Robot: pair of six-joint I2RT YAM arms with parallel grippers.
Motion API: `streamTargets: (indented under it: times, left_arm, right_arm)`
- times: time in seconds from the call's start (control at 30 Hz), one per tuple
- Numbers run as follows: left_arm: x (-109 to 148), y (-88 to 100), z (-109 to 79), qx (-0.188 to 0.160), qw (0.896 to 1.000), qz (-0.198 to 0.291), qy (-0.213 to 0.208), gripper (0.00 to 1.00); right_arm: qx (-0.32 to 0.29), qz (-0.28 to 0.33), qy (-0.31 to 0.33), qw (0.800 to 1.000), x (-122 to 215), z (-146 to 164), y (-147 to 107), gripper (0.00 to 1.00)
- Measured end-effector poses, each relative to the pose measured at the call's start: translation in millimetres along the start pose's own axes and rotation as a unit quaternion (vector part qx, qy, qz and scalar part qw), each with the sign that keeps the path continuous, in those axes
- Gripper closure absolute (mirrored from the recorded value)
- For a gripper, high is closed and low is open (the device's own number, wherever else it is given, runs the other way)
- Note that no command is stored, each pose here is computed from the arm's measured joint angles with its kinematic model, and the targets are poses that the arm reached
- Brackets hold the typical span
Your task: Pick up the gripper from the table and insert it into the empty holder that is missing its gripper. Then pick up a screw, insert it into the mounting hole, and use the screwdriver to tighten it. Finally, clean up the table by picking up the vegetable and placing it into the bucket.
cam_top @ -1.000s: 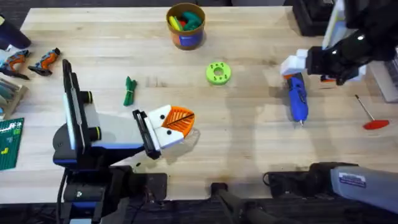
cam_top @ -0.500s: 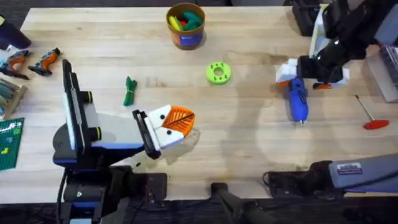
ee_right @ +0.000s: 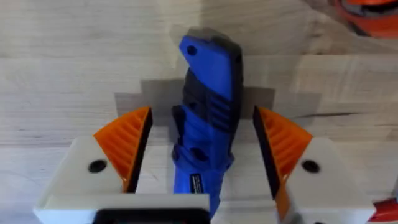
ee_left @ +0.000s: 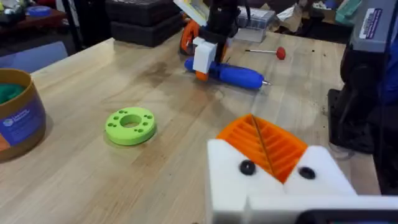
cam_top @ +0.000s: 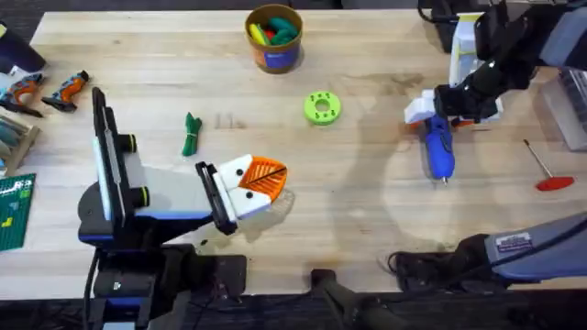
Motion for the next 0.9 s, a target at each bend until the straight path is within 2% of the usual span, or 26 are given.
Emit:
streamTargets:
  times: [0.43,0.57,0.63,0.73,0.83,0.9]
  left_arm:
    - [0.0,0.0,0.0,0.000,1.000,0.000,0.000,0.996]
    - [0.0,0.0,0.0,0.000,1.000,0.000,0.000,0.996]
    - [0.0,0.0,0.0,0.000,1.000,0.000,0.000,0.996]
    - [0.0,0.0,0.0,0.000,1.000,0.000,0.000,0.996]
    - [0.0,0.0,0.0,0.000,1.000,0.000,0.000,0.996]
    - [0.0,0.0,0.0,0.000,1.000,0.000,0.000,0.996]
  right_arm:
    - [0.022,0.011,0.006,1.000,-10.8,1.4,-0.3,0.063]
    - [0.024,0.010,0.009,1.000,-10.8,2.3,-0.2,0.129]
    - [0.026,0.009,0.009,1.000,-10.8,2.7,0.2,0.321]
    - [0.026,0.008,0.008,1.000,-10.8,2.2,1.0,0.714]
    - [0.027,0.008,0.006,1.000,-11.2,1.5,1.0,0.956]
    - [0.025,0.009,0.006,1.000,-11.8,1.7,0.6,0.976]
Point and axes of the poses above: each hand's point on the last joint's axis, 136 mm out from that joint toward the fingers, its own x axis back along the fingers, its own z axis along the line the jaws close on, y = z × x, the point moved 1 cm from there along x, back along the fingers, and after that the axes turned 8 degrees about x, right-handed, at the moved point
